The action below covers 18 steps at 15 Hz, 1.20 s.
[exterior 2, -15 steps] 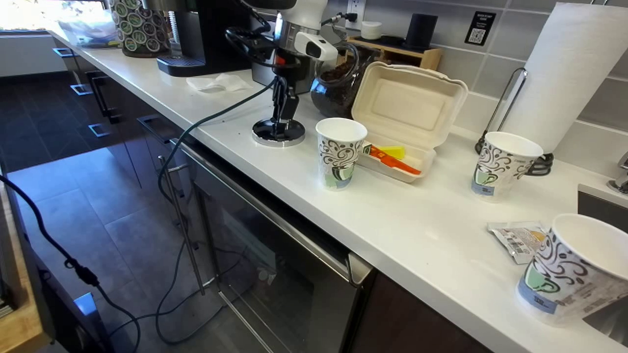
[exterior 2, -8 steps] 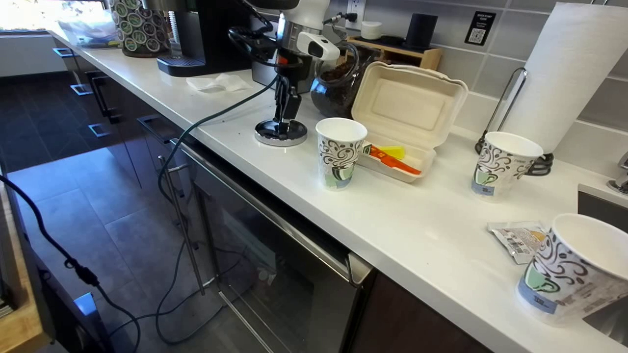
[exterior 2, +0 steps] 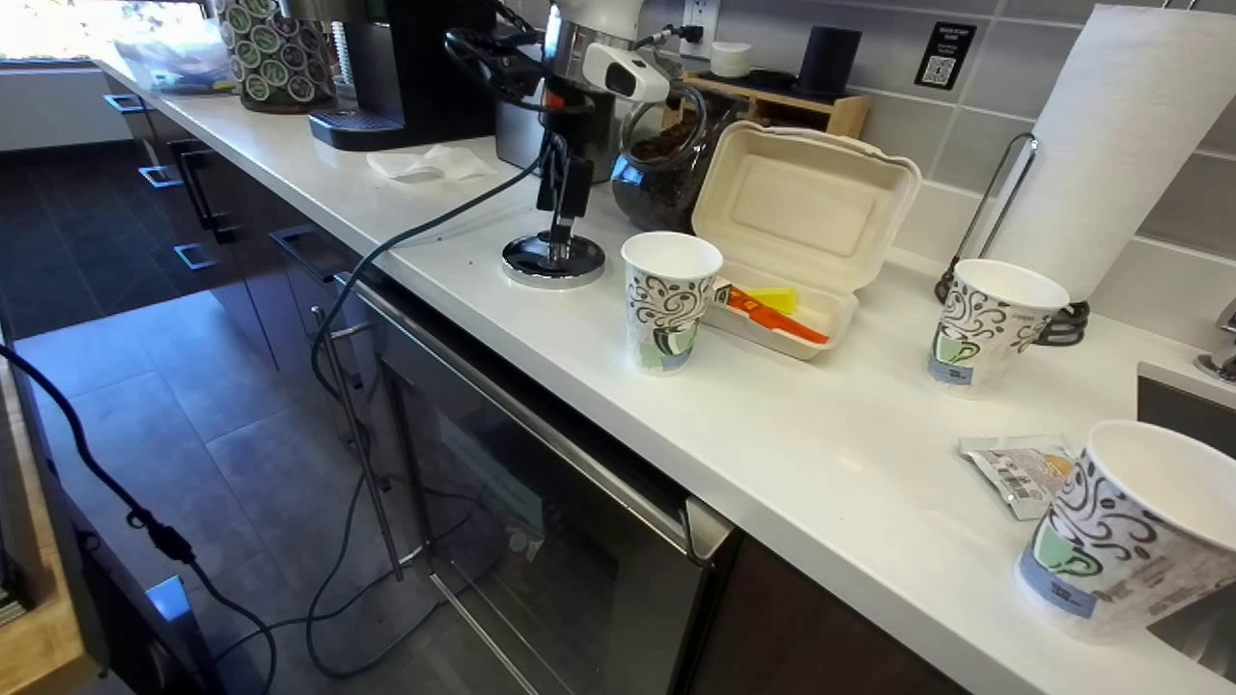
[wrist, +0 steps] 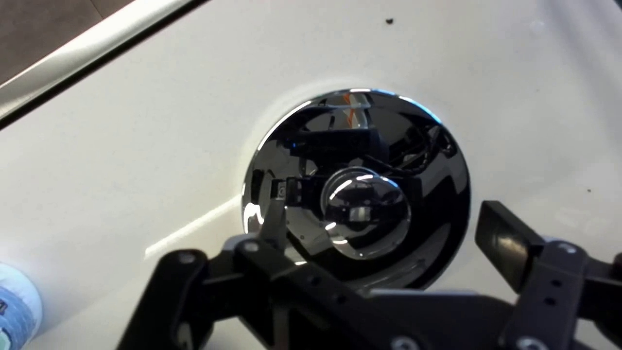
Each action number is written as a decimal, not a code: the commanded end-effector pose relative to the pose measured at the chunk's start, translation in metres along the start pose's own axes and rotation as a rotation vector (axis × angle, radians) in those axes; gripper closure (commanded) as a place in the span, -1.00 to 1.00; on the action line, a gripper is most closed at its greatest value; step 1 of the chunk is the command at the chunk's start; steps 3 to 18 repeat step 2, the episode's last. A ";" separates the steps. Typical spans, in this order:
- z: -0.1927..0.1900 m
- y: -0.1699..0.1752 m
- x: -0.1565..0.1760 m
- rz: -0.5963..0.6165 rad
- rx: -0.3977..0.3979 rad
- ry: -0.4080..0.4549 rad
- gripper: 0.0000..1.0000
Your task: Remove the lid from the container
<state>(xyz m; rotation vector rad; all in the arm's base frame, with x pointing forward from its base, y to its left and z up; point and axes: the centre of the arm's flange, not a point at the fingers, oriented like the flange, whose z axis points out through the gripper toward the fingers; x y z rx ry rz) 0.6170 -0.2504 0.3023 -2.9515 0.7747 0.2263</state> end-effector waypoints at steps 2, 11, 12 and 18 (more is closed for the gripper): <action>-0.015 -0.001 -0.004 -0.018 0.023 0.020 -1.00; -0.015 -0.001 -0.004 -0.018 0.023 0.020 -1.00; -0.015 -0.001 -0.004 -0.018 0.023 0.020 -1.00; -0.015 -0.001 -0.004 -0.018 0.023 0.020 -1.00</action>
